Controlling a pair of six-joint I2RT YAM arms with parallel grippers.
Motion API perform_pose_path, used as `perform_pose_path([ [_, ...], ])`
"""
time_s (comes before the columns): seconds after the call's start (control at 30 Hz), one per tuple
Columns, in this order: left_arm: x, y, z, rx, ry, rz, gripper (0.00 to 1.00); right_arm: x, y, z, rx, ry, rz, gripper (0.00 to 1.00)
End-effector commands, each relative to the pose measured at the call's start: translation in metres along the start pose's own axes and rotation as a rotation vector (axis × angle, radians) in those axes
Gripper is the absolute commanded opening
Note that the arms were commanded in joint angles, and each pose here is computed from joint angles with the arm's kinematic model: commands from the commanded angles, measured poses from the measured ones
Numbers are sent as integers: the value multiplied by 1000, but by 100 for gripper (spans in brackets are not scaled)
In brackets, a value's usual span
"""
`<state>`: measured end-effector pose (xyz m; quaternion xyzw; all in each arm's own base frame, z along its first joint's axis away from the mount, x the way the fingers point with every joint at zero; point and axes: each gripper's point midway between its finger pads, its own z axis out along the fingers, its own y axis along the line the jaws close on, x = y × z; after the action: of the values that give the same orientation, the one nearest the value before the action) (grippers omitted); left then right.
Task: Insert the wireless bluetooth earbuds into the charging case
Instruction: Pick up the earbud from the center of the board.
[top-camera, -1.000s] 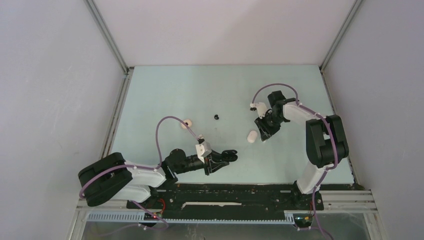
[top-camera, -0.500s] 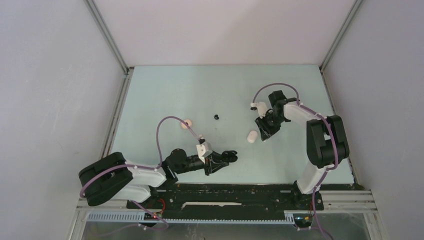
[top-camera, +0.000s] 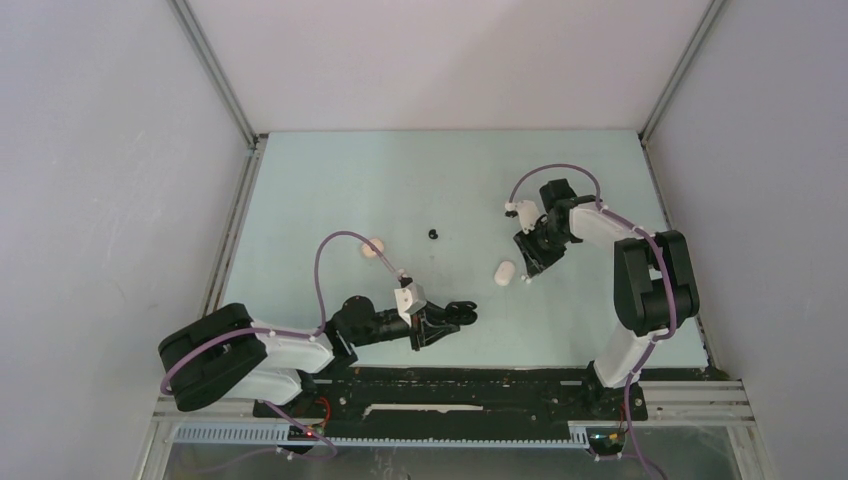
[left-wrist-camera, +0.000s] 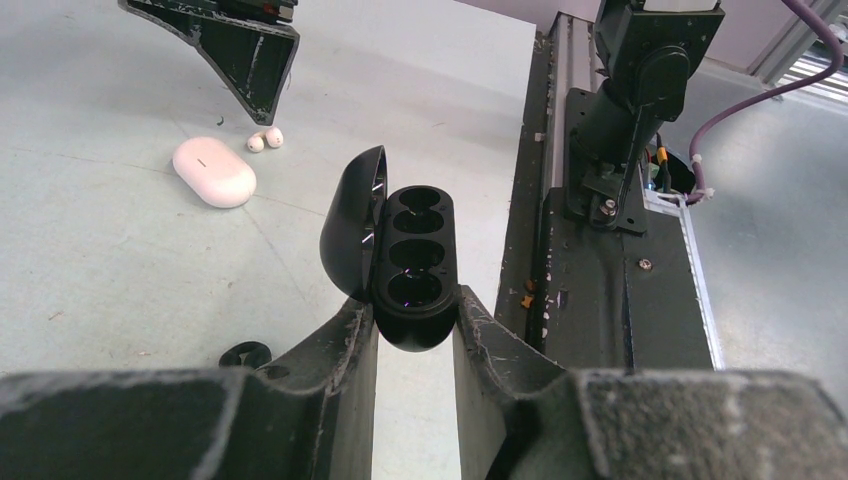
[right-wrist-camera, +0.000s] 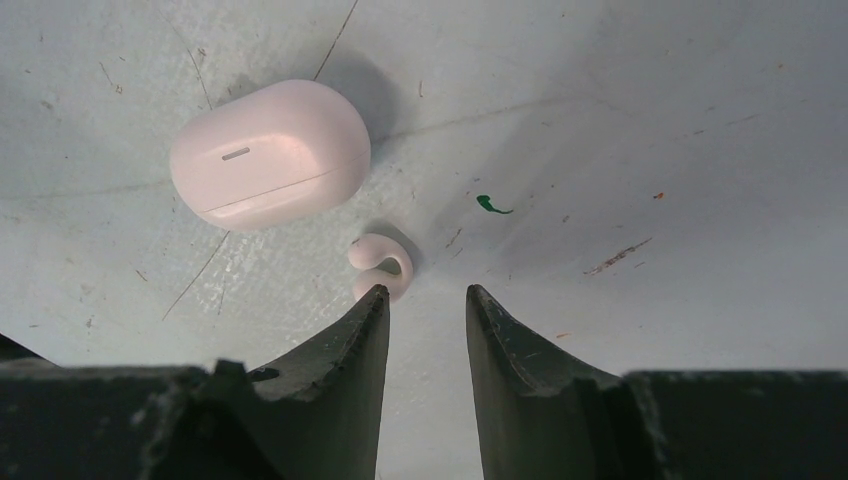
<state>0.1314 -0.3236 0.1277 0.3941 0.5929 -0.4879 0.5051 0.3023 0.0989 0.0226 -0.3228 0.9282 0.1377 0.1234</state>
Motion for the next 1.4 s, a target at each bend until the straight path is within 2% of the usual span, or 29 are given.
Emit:
perform_pose_path([
  [0.0, -17, -2, 7, 21, -46, 33, 0, -13, -5, -5, 16, -32, -6, 37],
  [0.57, -15, -1, 6, 19, -36, 35, 0, -5, 11, 4, -73, 6, -11, 37],
  [0.83, -14, -2, 8, 24, -27, 33, 0, -7, 18, 0, -109, -4, -6, 33],
  [1.0, -13, -1, 9, 24, -21, 31, 0, -8, 21, -1, -127, -10, -9, 25],
  [1.1, -12, -1, 9, 24, -17, 29, 0, -9, 24, -2, -143, -15, -10, 24],
  [1.37, -10, -1, 9, 25, -10, 27, 0, -24, 7, -16, -50, -88, 3, 25],
])
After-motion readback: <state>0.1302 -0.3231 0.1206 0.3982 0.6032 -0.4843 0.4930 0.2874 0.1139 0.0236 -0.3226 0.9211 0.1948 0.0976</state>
